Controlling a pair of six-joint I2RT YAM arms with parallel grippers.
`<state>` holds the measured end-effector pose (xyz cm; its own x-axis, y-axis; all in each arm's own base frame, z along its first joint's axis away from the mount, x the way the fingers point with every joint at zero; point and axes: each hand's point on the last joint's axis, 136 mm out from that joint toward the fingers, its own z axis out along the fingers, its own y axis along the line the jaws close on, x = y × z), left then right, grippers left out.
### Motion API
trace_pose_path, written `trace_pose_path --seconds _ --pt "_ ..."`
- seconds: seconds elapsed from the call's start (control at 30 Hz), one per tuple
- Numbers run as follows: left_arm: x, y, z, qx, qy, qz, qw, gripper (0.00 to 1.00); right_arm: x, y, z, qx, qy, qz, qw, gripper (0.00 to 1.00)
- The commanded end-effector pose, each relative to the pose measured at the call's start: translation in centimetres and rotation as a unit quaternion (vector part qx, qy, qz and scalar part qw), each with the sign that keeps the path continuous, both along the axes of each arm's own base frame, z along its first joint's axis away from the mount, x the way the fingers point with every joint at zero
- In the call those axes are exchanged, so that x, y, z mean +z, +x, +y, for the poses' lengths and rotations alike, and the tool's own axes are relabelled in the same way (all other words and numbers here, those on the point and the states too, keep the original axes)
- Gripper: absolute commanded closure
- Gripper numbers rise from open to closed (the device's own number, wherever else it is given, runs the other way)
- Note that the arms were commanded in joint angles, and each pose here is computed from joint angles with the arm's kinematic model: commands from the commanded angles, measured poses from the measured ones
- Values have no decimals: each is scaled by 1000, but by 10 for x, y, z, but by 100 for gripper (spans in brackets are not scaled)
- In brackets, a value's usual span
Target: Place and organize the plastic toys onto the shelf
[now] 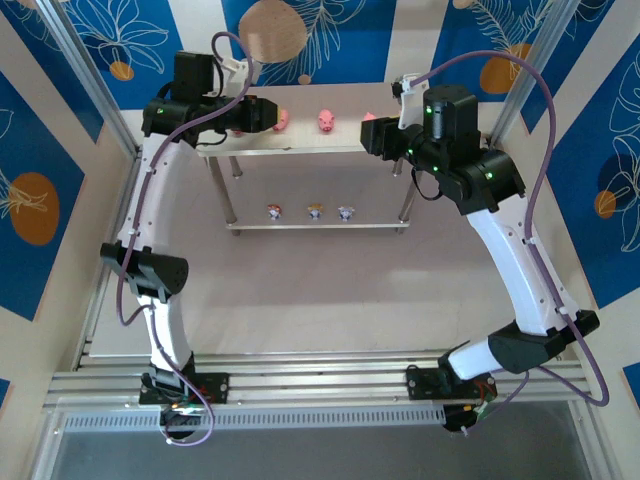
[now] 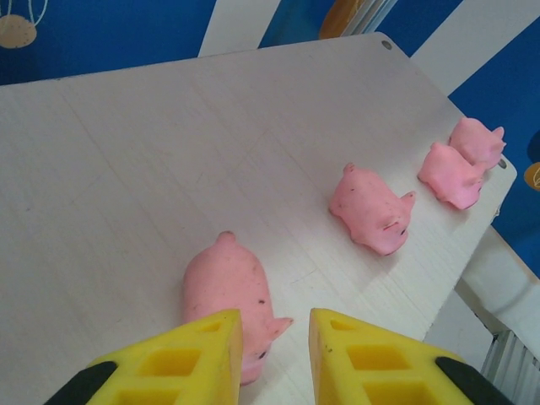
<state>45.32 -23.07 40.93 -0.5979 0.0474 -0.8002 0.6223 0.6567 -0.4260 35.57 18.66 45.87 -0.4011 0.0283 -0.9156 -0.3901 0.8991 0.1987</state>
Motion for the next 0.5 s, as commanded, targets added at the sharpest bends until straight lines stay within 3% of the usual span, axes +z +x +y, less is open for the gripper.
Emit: trace_pose_path --seconds 0.0,0.2,0.47 --pt "34 -11 -7 -12 -19 -49 999 71 8 -1 0 5 13 -12 1000 49" --pt "44 -8 1 14 -12 -73 997 70 7 -2 1 10 13 -9 1000 49" --pt "26 6 6 41 13 -61 997 68 8 -4 -1 8 14 -10 1000 49"
